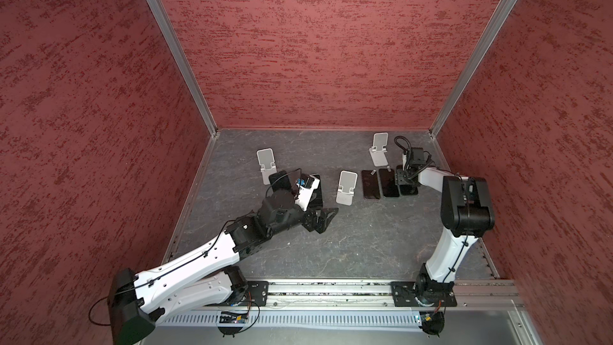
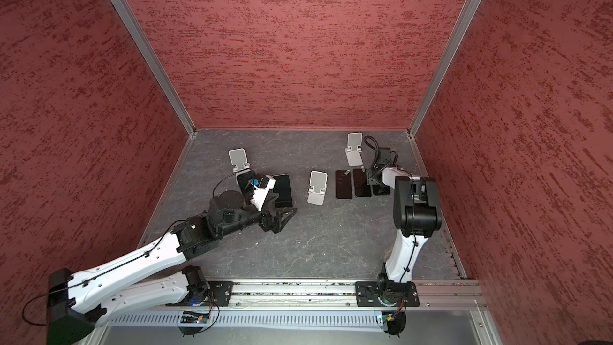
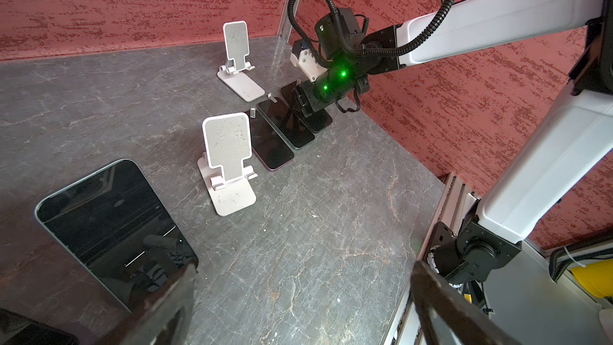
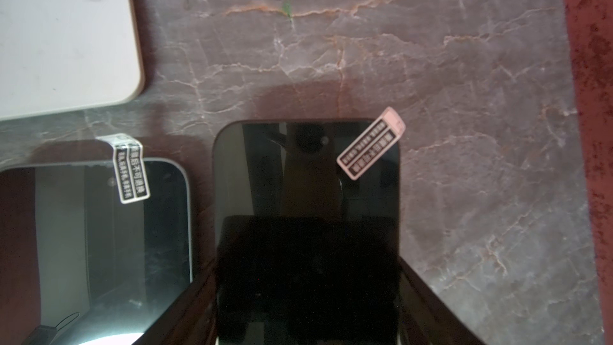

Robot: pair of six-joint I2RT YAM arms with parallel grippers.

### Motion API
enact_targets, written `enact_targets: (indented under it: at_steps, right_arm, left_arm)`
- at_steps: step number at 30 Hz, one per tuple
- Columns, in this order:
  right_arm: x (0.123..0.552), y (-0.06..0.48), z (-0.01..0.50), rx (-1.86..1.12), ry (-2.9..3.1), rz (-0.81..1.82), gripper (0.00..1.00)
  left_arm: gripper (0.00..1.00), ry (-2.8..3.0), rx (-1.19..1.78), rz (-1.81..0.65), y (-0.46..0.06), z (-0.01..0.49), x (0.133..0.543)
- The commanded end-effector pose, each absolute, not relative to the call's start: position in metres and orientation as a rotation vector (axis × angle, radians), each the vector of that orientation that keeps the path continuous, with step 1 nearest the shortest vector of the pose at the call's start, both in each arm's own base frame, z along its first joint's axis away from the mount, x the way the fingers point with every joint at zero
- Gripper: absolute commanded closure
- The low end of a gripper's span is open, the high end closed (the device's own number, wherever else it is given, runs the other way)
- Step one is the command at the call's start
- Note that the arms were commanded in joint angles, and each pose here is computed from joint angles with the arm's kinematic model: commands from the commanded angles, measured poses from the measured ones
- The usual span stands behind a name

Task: Remove the phone from the phone stand
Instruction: Place the phone to the middle-right of the table.

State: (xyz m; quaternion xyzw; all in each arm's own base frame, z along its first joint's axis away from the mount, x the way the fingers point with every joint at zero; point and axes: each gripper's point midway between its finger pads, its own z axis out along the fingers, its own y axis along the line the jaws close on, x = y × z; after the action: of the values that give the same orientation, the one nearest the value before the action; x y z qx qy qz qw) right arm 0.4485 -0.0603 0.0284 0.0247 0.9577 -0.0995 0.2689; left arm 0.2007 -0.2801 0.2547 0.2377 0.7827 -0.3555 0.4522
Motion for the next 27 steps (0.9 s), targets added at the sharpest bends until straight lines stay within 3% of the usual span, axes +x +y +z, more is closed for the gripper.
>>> enact_targets:
  at_steps: [1,27]
  right_arm:
    - [0.441,-0.064,0.016,0.052,2.646,-0.283,0.30]
    - [0.428,-0.062,-0.015,0.077,2.782,-0.266,0.23]
  left_arm:
    - [0.00,1.915,0.597,-0.864,-0.277,0.255,0.199]
    - [0.00,1.919,0.593,-0.872,-0.281,0.250,0.201]
